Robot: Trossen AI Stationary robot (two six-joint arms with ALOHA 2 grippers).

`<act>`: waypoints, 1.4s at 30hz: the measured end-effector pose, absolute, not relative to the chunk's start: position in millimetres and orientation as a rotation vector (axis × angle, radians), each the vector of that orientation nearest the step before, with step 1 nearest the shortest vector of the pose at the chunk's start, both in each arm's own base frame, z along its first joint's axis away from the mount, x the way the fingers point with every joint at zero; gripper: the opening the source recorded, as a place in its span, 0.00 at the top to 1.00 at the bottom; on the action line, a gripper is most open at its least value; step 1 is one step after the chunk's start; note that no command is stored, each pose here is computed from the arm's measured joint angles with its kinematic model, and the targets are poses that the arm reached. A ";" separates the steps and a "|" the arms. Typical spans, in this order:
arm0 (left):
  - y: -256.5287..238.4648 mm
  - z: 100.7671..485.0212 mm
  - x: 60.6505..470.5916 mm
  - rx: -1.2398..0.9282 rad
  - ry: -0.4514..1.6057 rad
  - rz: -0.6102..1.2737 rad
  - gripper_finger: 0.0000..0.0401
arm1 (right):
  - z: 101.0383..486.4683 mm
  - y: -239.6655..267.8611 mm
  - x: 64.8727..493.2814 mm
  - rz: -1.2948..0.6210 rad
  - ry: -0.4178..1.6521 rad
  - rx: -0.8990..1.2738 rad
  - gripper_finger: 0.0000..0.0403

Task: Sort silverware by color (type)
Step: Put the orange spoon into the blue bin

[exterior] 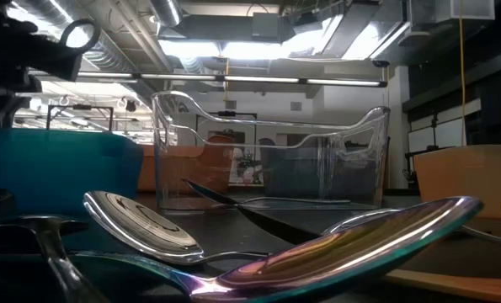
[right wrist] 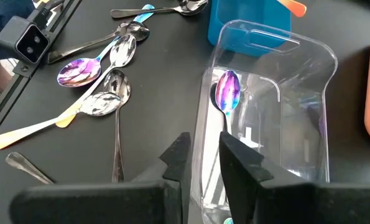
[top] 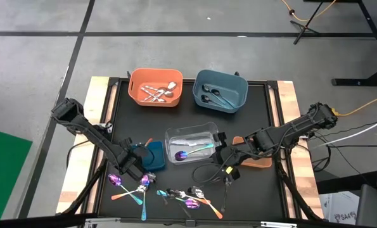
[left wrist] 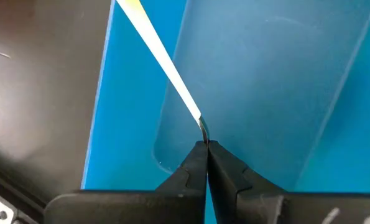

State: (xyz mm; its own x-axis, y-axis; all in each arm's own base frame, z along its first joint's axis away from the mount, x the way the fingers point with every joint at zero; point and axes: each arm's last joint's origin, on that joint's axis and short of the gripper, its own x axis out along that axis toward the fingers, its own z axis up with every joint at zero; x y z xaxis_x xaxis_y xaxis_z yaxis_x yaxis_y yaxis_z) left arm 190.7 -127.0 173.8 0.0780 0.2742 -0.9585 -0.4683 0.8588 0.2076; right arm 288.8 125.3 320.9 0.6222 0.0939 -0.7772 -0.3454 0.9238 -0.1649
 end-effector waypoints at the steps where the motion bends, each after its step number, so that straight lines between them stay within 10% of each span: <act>1: -126.6 172.6 190.3 -0.169 1.386 0.560 1.00 | 320.9 125.3 288.8 0.257 0.866 -0.314 0.82; 34: -124.4 161.4 187.2 -0.182 1.377 0.555 1.00 | 320.8 125.3 288.8 0.257 0.866 -0.314 0.82; 42: -124.5 161.4 187.2 -0.182 1.376 0.555 0.86 | 320.9 125.3 288.8 0.257 0.866 -0.314 0.82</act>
